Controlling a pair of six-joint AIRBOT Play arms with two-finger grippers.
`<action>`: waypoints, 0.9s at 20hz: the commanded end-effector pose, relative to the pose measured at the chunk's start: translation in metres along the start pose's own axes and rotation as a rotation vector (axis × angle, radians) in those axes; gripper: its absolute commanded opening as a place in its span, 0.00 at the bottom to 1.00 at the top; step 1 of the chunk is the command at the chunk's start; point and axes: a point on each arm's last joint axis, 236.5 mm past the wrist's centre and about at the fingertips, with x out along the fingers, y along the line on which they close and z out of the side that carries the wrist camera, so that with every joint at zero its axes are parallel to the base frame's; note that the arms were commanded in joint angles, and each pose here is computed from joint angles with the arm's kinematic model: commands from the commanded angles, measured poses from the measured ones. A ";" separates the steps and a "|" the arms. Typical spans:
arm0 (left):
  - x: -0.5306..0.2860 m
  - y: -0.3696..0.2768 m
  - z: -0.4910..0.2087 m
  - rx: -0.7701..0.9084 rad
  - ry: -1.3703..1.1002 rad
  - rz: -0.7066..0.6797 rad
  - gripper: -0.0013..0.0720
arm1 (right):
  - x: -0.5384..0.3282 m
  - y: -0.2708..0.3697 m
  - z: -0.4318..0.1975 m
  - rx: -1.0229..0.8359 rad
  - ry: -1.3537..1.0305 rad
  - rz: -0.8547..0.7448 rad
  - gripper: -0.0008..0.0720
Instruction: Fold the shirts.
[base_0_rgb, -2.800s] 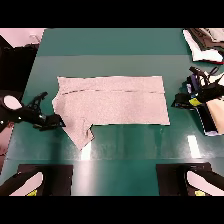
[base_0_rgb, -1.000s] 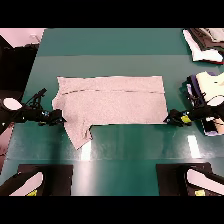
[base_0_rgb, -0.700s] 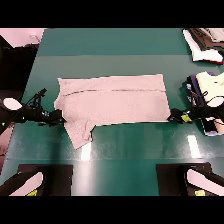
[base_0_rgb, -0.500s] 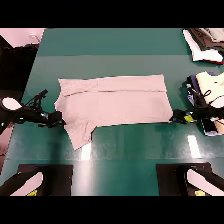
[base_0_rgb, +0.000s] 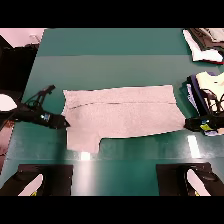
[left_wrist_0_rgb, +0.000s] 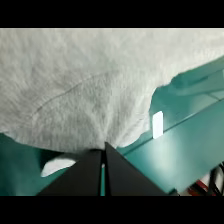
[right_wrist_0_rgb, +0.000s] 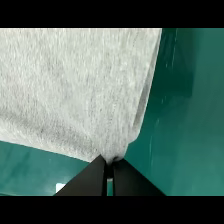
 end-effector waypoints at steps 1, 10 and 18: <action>-0.034 0.006 0.058 0.046 -0.218 0.113 0.05 | -0.010 0.012 0.017 0.015 -0.090 0.037 0.03; -0.036 0.037 0.134 0.022 -0.444 0.197 0.05 | 0.003 0.024 0.116 0.009 -0.081 0.117 0.03; -0.032 0.090 0.189 -0.162 -0.615 0.212 0.05 | 0.048 0.027 0.193 0.122 -0.095 0.191 0.05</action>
